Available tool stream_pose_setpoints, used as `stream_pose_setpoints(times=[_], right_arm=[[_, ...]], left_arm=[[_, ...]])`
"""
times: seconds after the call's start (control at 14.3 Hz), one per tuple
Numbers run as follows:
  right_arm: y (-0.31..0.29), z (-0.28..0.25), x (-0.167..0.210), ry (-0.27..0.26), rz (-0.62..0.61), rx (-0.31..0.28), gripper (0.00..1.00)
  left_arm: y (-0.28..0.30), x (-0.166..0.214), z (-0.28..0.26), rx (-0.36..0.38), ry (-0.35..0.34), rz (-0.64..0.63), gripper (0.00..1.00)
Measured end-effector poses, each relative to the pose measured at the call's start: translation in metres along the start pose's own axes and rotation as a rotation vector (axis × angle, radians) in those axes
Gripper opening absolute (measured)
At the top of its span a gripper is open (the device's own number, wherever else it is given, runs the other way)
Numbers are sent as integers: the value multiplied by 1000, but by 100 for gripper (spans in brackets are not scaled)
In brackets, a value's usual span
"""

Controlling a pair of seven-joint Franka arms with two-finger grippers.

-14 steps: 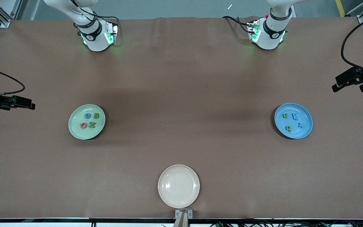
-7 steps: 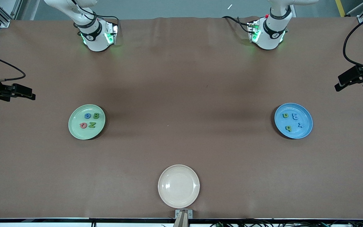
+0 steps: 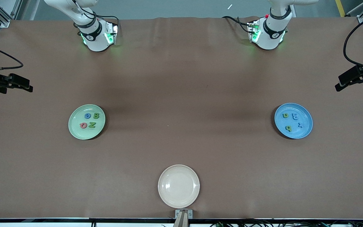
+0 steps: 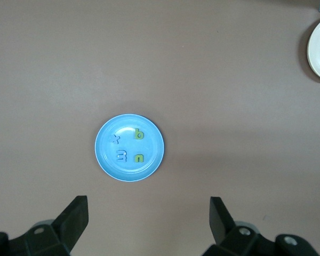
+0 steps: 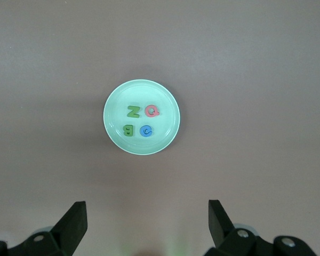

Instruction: Sort upper and lower case letters into plates

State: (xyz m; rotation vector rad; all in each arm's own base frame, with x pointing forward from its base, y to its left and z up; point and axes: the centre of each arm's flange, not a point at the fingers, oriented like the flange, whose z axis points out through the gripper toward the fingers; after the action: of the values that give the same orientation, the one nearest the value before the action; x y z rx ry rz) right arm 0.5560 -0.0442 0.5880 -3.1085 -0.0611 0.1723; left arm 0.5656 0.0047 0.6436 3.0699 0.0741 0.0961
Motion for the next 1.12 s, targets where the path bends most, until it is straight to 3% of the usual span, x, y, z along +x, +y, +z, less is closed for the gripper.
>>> stream_pose_setpoints(times=[0.56, 1.12], right_arm=[[-2, -28, -40, 38, -2, -5, 100], [1, -32, -42, 50, 3, -16, 100]], left_arm=[[-10, 0, -1, 0, 1, -17, 100], [-8, 0, -1, 0, 1, -14, 100]])
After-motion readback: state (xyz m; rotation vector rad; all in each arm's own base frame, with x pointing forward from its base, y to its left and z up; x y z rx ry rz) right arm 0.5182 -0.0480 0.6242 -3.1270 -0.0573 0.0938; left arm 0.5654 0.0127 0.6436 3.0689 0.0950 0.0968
